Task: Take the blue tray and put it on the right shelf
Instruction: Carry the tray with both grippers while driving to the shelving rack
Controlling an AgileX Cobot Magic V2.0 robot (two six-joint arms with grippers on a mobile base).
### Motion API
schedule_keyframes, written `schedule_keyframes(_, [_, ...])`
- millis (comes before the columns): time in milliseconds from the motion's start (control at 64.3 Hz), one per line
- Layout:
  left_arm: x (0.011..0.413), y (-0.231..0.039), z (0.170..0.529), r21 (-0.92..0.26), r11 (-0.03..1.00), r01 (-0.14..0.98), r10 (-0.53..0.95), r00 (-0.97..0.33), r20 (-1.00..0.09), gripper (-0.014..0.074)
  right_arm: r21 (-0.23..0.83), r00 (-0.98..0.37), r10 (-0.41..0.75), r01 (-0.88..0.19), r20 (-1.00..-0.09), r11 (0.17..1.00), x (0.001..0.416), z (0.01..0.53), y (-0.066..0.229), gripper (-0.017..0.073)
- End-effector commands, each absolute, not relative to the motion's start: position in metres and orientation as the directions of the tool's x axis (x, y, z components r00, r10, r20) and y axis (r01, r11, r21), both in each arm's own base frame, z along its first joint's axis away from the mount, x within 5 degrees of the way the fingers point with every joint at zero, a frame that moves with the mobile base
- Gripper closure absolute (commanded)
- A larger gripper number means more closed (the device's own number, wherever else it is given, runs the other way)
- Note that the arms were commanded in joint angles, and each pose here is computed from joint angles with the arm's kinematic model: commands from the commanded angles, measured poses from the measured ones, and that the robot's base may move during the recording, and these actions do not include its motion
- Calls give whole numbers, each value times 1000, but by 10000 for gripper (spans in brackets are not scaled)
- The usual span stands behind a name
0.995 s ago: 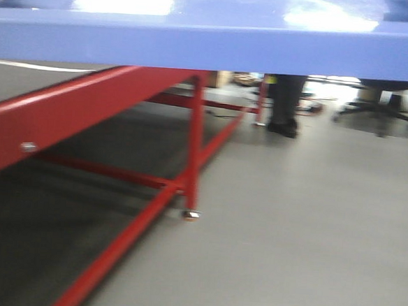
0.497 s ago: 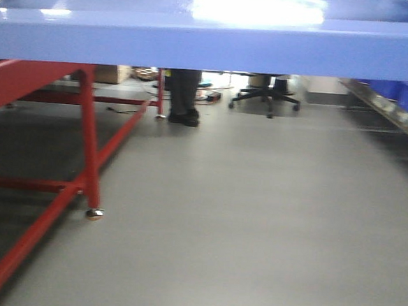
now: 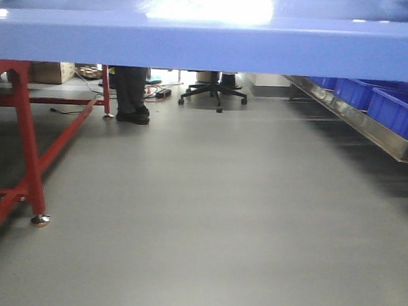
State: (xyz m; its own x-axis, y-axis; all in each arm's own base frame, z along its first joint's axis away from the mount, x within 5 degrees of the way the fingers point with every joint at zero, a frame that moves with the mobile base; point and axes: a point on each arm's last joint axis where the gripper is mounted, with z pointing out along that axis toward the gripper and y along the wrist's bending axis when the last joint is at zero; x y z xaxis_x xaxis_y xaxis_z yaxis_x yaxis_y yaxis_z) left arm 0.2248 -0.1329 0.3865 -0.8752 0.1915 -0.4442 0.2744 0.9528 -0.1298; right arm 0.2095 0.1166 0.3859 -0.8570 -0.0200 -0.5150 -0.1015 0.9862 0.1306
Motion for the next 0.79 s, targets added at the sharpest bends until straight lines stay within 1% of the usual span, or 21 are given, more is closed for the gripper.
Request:
schedule_keyframes(0, [209, -129, 398, -121, 943, 310, 236, -880, -413, 642, 143, -788, -32, -150, -614, 978, 208, 404, 115, 503])
schedule_keyframes(777, [209, -129, 398, -121, 943, 310, 236, -880, -413, 642, 143, -788, -32, -150, -614, 978, 208, 404, 115, 503])
